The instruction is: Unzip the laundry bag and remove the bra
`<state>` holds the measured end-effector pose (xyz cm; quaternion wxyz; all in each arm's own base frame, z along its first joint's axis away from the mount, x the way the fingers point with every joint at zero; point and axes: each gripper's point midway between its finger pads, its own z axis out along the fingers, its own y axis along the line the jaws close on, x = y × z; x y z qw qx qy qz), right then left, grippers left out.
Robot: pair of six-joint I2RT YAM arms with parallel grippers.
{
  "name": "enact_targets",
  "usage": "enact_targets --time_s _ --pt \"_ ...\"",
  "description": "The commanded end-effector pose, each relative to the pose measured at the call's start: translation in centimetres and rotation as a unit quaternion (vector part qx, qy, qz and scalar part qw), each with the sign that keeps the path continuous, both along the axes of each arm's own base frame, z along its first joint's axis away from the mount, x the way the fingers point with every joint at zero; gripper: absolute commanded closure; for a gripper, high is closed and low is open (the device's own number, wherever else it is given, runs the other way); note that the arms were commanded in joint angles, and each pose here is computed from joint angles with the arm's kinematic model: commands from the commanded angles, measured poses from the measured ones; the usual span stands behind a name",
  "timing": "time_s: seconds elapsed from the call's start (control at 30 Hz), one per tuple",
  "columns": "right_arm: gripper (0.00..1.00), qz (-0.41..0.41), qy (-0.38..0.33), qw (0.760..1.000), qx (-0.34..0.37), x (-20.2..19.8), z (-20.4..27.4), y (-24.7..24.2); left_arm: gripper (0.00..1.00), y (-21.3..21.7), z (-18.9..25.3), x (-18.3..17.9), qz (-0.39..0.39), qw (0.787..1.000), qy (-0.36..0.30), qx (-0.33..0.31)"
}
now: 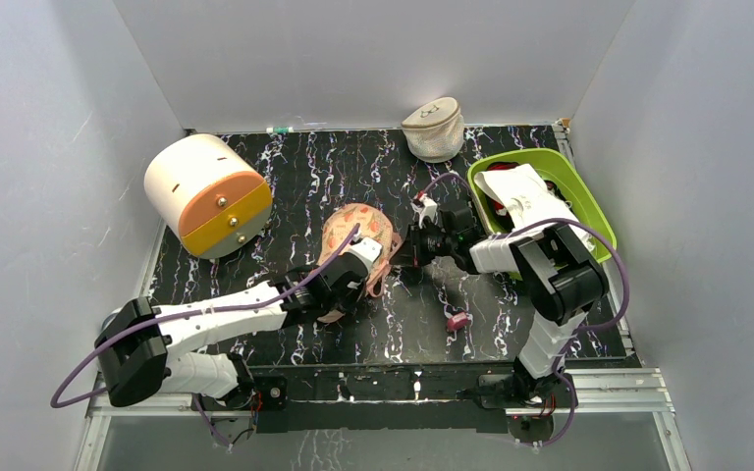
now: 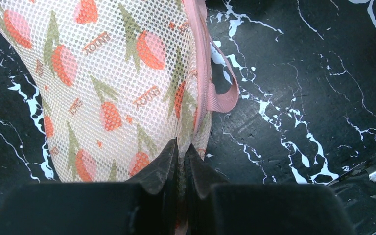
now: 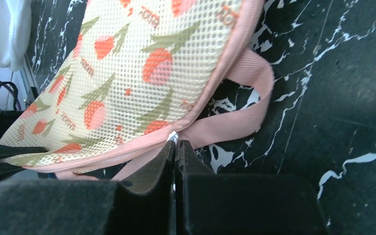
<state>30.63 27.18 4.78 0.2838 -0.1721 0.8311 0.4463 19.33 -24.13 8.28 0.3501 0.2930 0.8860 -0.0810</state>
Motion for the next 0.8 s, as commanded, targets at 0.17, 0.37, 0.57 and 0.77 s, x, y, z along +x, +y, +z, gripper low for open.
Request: enact_targets --time_s 0.17,0.37,0.57,0.77 --pt "1.00 -0.044 -0.084 0.995 -0.021 5.5 1.5 -1.2 1.00 3.1 0.0 -1.1 0.041 0.999 0.010 0.019" --pt "1.00 -0.049 -0.091 0.994 -0.027 6.8 1.8 -2.0 1.00 3.9 -0.3 -1.2 0.061 0.998 0.012 0.026" --pt "1.00 -0.031 -0.085 0.996 -0.018 5.0 2.8 -1.6 0.96 4.9 -1.9 -0.9 0.089 0.992 0.026 0.080" --pt "1.00 -0.014 -0.075 0.997 0.009 1.0 3.8 -0.8 0.95 5.7 -3.4 0.1 0.120 0.982 0.024 0.145"
